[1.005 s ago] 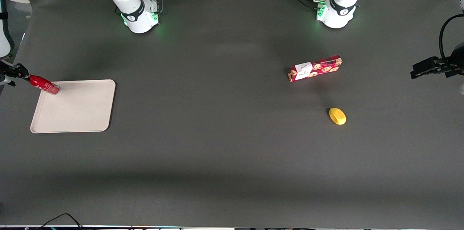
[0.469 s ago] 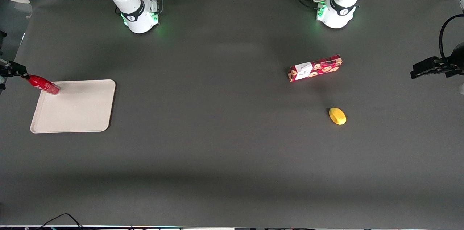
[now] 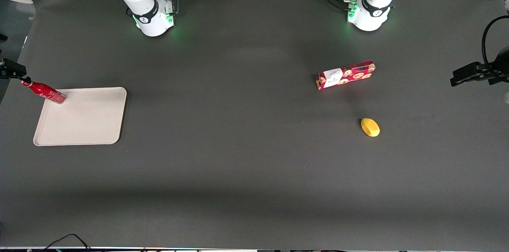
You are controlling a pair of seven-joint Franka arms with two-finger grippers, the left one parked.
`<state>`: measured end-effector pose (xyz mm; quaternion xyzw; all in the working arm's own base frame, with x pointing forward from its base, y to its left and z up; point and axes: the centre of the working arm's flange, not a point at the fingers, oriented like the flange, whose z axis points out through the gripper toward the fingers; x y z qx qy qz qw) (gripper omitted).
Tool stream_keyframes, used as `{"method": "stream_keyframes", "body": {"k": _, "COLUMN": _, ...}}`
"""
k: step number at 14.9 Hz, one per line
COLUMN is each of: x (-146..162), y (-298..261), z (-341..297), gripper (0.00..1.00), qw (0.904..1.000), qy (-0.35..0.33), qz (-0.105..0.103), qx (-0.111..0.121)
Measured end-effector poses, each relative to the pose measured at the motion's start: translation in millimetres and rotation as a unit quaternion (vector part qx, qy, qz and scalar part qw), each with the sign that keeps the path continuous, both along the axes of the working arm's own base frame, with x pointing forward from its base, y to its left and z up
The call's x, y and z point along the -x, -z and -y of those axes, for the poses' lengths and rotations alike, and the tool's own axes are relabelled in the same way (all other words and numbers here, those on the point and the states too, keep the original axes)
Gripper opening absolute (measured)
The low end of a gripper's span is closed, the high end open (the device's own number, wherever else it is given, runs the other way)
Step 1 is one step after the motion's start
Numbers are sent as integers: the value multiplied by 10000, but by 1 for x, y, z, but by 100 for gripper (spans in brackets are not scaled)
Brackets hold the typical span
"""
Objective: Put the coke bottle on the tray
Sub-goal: 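Open the right gripper and raise it away from the bottle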
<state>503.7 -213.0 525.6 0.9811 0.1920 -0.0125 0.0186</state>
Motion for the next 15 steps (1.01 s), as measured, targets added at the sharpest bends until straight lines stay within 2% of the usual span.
{"method": "stream_keyframes", "body": {"k": 2, "x": -8, "y": -16, "z": -37, "gripper": 100, "qw": 9999, "qy": 124, "qz": 74, "qx": 36}}
{"method": "stream_keyframes", "body": {"k": 7, "x": -14, "y": -38, "z": -118, "gripper": 100, "qw": 9983, "qy": 554, "qz": 159, "qx": -101}}
{"method": "stream_keyframes", "body": {"k": 11, "x": -14, "y": -61, "z": -193, "gripper": 100, "qw": 9955, "qy": 910, "qz": 221, "qx": -122}}
{"method": "stream_keyframes", "body": {"k": 15, "x": -15, "y": -80, "z": -216, "gripper": 100, "qw": 9893, "qy": 1402, "qz": 389, "qx": -130}}
